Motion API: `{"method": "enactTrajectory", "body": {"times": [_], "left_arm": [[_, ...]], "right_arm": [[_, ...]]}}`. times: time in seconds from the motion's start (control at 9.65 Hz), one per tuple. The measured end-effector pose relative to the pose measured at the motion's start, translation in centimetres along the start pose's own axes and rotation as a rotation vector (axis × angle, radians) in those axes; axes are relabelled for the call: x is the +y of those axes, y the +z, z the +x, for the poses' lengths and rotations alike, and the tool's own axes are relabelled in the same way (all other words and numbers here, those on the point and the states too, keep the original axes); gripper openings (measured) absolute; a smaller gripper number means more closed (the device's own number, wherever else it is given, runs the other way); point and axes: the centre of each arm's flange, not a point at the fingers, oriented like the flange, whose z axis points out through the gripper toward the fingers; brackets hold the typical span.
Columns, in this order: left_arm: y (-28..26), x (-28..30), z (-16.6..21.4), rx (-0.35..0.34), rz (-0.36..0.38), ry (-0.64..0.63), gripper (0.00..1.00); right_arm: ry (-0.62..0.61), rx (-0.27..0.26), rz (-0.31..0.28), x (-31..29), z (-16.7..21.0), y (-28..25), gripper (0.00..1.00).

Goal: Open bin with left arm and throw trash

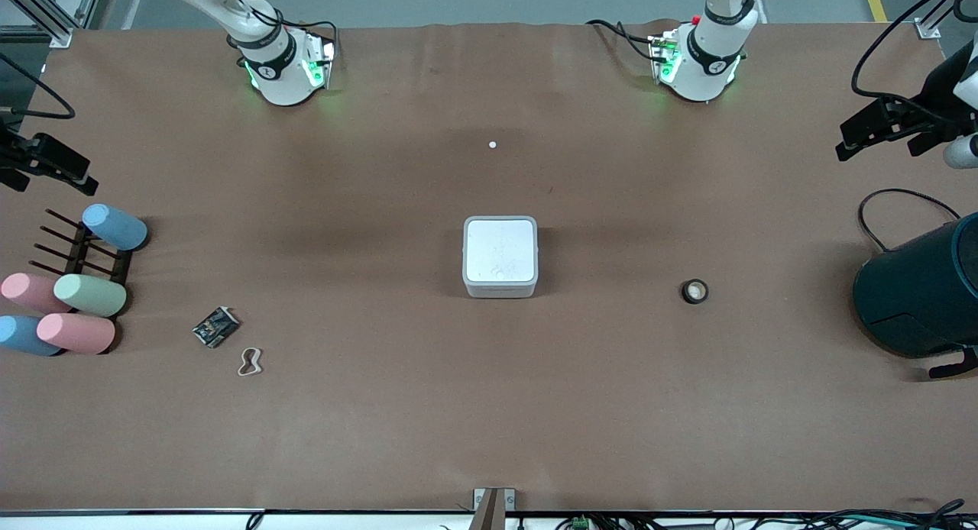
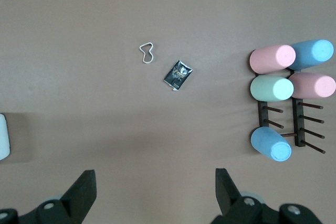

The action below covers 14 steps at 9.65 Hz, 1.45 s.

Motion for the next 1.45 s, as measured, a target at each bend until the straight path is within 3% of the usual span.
{"method": "enactTrajectory", "body": {"times": [0.21,0.52,0.62,0.83,1.14,1.45], "left_arm": [[0.3,1.2,0.0,-0.004,-0.001,0.022,1.00],[5.3,8.1,1.8,-0.074,0.006,0.130,0.97],[7.6,11.7,2.2,-0.092,0.007,0.137,0.82],[12.7,18.4,3.0,-0.152,-0.064,0.022,0.49],[20.2,29.0,2.6,-0.125,-0.094,-0.022,0.04],[29.1,38.6,-0.1,-0.093,-0.095,-0.003,0.01]], "right_arm": [[-0.006,-0.037,-0.001,-0.2,-0.4,0.6,1.00],[-0.009,-0.044,-0.001,-0.4,-0.4,0.7,1.00],[-0.011,-0.047,-0.001,-0.5,-0.4,0.8,1.00],[-0.019,-0.060,-0.002,-1.0,-0.4,1.7,1.00],[-0.040,-0.049,-0.001,-2.1,0.2,5.6,1.00],[-0.058,-0.042,-0.001,-3.2,0.4,8.8,1.00]]}}
